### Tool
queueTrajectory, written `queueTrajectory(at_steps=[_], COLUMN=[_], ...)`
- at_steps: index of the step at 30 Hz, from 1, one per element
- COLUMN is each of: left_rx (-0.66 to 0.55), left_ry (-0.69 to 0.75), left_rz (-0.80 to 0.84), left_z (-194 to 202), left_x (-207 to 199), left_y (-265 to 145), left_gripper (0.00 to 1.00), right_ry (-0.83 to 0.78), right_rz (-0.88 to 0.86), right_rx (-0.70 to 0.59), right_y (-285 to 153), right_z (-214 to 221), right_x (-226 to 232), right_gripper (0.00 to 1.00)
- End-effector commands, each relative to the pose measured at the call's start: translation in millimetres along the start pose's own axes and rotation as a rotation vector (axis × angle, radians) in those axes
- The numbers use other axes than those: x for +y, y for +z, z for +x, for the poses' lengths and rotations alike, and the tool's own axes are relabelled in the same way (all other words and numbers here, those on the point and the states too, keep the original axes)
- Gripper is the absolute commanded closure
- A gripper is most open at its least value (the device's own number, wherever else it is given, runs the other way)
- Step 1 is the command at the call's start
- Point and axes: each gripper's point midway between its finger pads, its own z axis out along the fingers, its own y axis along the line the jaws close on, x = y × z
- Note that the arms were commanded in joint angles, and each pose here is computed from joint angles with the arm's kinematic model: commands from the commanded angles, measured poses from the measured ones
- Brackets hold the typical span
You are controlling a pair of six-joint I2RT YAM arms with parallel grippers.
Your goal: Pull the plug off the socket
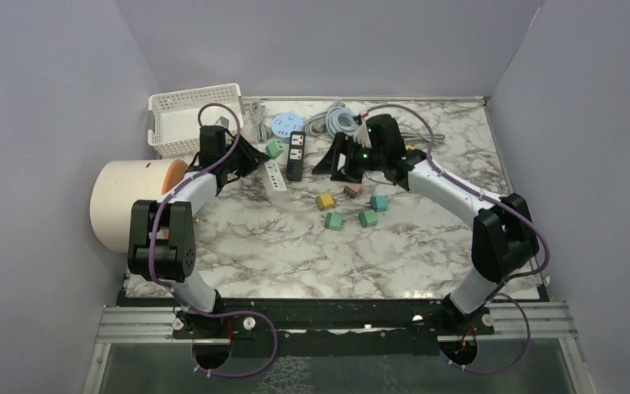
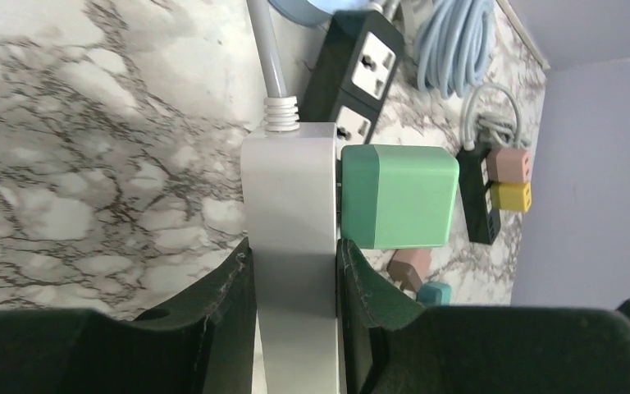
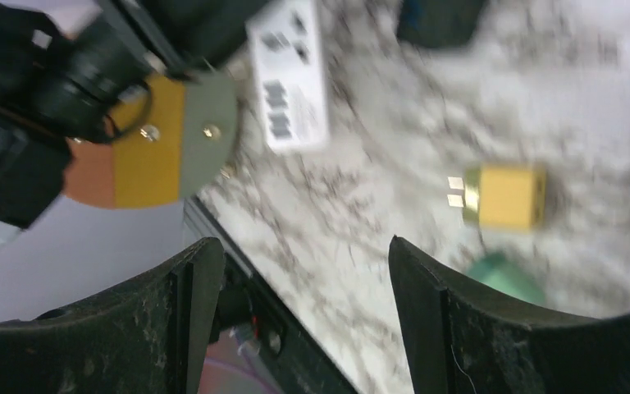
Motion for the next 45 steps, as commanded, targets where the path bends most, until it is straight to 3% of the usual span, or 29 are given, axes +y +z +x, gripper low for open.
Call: queueTrajectory(at_steps=[1, 5, 12, 25, 45], left_rx=[0.006, 0.016, 0.021, 0.04, 0.02], left_ry=[0.112, 0.142, 0.161, 0.16, 0.174], left_rz=[0.173, 0.2, 0.225, 0.207, 0.213], left_z=[1.1, 6.2, 7.9, 11.6, 7.4], left_x=[-52.9, -65.6, -77.5, -74.9, -82.5], left_y=[-16.9, -24.2, -28.6, -18.9, -21.5], left_gripper=[1.0, 1.0, 1.0, 1.0, 1.0], right_ry=[-0.287, -0.363, -0.403, -0.456, -0.434], right_rz=[0.005, -0.015, -0.056, -0.138, -0.161], right_rx=[-0.119, -0.182, -0.144, -0.219, -0.045], right_y=[16.7, 44.4, 87.8, 84.5, 123.5], right_z=[-58.1, -92.1, -104.9, -110.4, -95.2], right_x=[21.8, 28.1, 31.5, 58.6, 65.3], right_gripper=[0.23, 0.23, 0.26, 0.29, 0.4])
